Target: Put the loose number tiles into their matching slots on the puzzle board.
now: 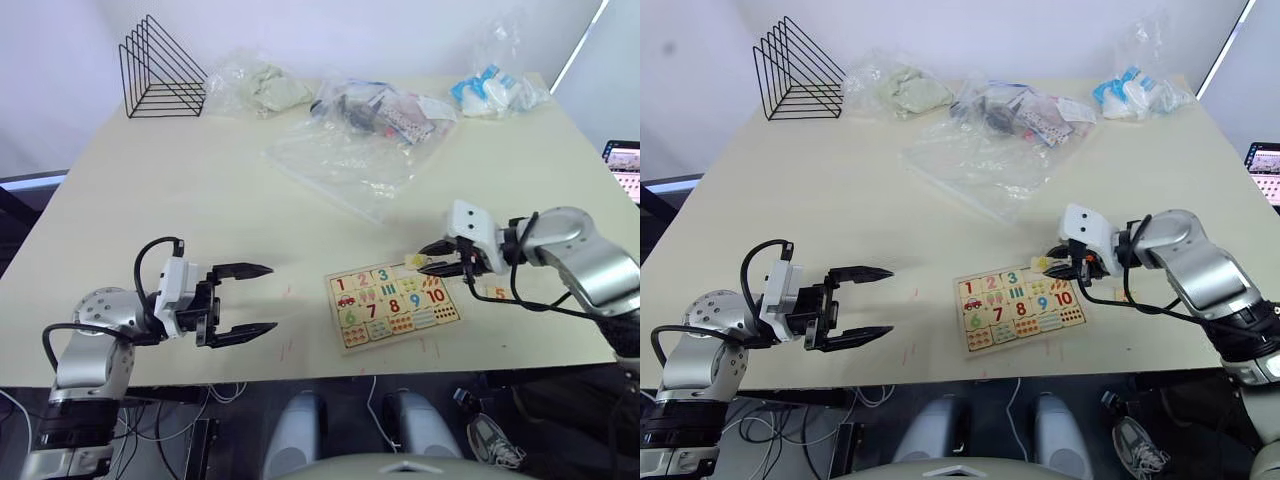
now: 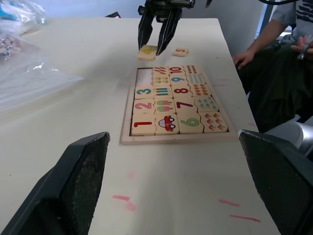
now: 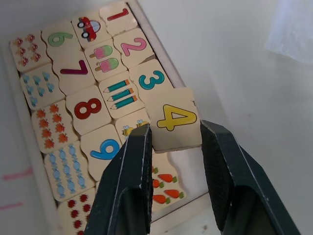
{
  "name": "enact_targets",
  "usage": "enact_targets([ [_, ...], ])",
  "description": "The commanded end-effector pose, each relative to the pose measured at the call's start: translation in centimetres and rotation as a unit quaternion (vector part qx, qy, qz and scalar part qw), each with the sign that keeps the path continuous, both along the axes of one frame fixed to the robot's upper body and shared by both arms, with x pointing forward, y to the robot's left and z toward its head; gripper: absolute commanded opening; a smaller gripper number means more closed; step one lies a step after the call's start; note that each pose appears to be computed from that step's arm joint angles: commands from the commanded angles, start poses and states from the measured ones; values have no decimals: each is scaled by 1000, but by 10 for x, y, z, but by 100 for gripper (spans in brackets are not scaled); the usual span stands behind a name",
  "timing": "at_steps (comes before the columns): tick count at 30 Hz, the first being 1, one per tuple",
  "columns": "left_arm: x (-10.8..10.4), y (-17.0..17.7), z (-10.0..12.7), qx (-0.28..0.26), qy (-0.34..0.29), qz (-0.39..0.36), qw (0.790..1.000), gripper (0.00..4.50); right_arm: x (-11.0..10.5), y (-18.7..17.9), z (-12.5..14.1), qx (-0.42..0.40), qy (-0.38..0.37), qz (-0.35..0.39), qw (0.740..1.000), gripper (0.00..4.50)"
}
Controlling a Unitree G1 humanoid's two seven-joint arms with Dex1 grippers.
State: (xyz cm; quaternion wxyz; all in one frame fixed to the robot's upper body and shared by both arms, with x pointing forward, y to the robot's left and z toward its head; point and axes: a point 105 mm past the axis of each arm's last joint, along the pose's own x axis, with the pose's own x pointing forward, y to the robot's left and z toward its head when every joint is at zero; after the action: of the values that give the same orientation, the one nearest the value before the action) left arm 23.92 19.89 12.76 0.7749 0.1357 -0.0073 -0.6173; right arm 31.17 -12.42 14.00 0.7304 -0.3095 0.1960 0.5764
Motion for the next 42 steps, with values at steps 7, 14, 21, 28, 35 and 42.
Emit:
enact_targets([
  [7, -4, -1, 8, 7, -16, -5, 1000, 450, 13, 11, 4, -47, -20, 46, 998, 89],
  [14, -4, -2, 6, 7, -15, -6, 1000, 450, 18, 18, 3, -87, -28, 75, 993, 89],
  [21, -3, -3, 5, 7, -16, -6, 1000, 450, 21, 20, 0, -109, -30, 84, 990, 89],
  [28, -4, -2, 4, 7, -14, -3, 1000, 450, 21, 20, -4, -123, -29, 92, 988, 89],
  [35, -4, -1, 4, 4, -13, -1, 1000, 450, 20, 24, -8, -127, -26, 100, 987, 89],
  [42, -6, 0, 3, 6, -12, -1, 1000, 450, 19, 26, -11, -134, -24, 107, 985, 89],
])
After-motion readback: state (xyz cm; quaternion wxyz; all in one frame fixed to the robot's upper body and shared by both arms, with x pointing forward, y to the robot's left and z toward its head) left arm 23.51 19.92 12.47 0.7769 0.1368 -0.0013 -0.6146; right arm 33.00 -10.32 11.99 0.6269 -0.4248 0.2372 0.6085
